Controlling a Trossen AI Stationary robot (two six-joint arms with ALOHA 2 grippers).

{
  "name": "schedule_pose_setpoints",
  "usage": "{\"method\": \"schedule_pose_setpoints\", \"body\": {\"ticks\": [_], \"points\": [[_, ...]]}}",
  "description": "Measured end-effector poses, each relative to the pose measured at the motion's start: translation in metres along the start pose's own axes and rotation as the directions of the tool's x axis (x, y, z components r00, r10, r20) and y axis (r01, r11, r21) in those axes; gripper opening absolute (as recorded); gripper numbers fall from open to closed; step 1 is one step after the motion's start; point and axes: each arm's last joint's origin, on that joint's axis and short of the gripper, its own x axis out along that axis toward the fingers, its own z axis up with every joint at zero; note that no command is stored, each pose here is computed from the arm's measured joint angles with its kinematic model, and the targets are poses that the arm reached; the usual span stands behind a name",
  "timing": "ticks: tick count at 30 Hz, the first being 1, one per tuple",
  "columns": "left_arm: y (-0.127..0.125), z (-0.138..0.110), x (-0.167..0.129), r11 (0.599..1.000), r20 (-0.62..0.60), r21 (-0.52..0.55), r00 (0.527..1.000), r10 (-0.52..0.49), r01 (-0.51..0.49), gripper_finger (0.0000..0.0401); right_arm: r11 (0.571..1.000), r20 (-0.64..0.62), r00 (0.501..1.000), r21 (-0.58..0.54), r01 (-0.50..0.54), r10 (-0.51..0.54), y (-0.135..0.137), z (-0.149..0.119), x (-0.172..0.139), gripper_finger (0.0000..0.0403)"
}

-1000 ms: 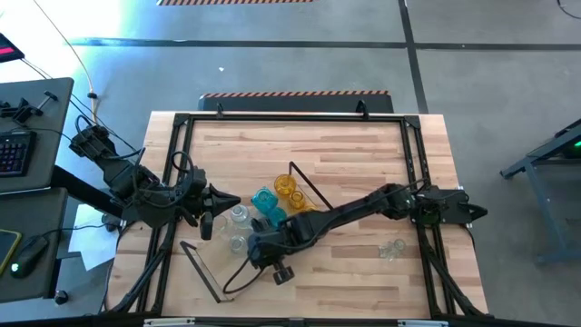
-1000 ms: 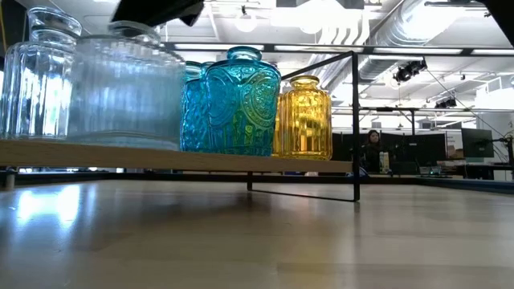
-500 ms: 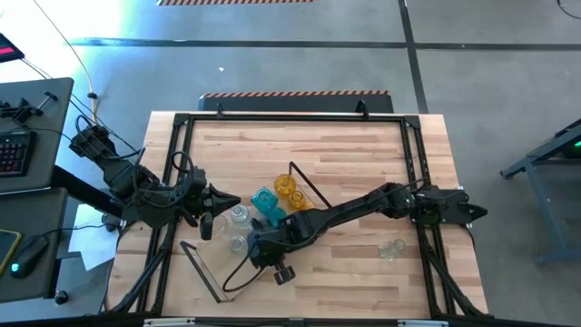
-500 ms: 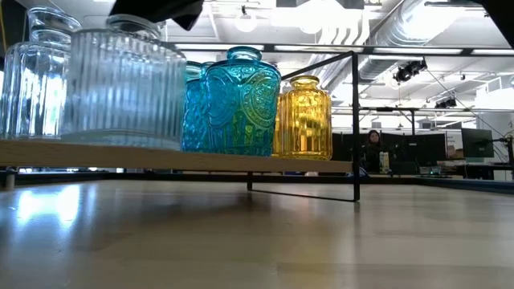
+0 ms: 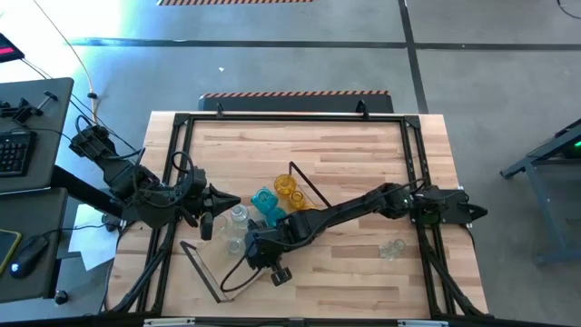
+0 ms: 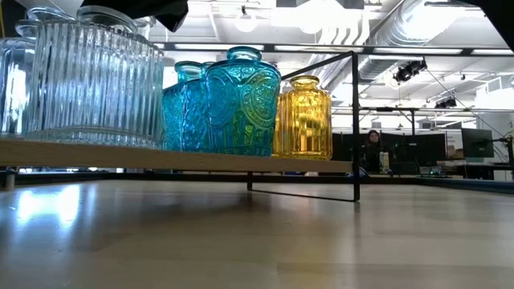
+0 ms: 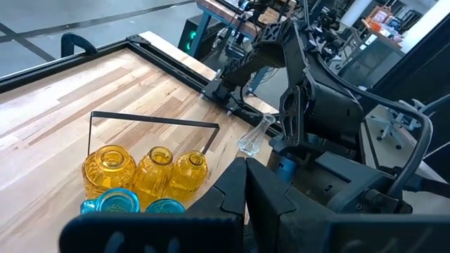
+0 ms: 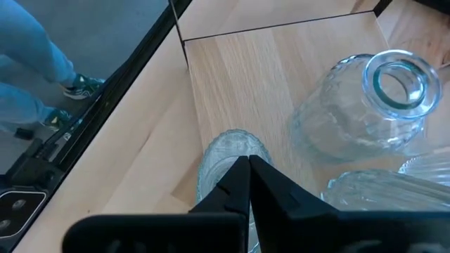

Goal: Sort vases onto shelf
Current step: Put the transparent vase on the shelf aligned with the other transparent vases

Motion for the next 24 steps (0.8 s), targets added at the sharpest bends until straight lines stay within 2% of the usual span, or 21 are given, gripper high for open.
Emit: {"method": "schedule_pose_setpoints", "body": {"ticks": [10,24], "points": [[0.000,0.000,0.000,1.000,0.000,-0.003,1.000,0.000,0.000,0.0000,0.999,0.001,0.999,0.026,0.041,-0.041,-0.003,0.000,0.000,0.0000],[0.000,0.000,0.000,1.000,0.001,-0.011,1.000,-0.001,0.001,0.0000,0.983,-0.019,0.983,-0.012,0.181,-0.182,0.004,0.006,-0.012,0.0000]]}}
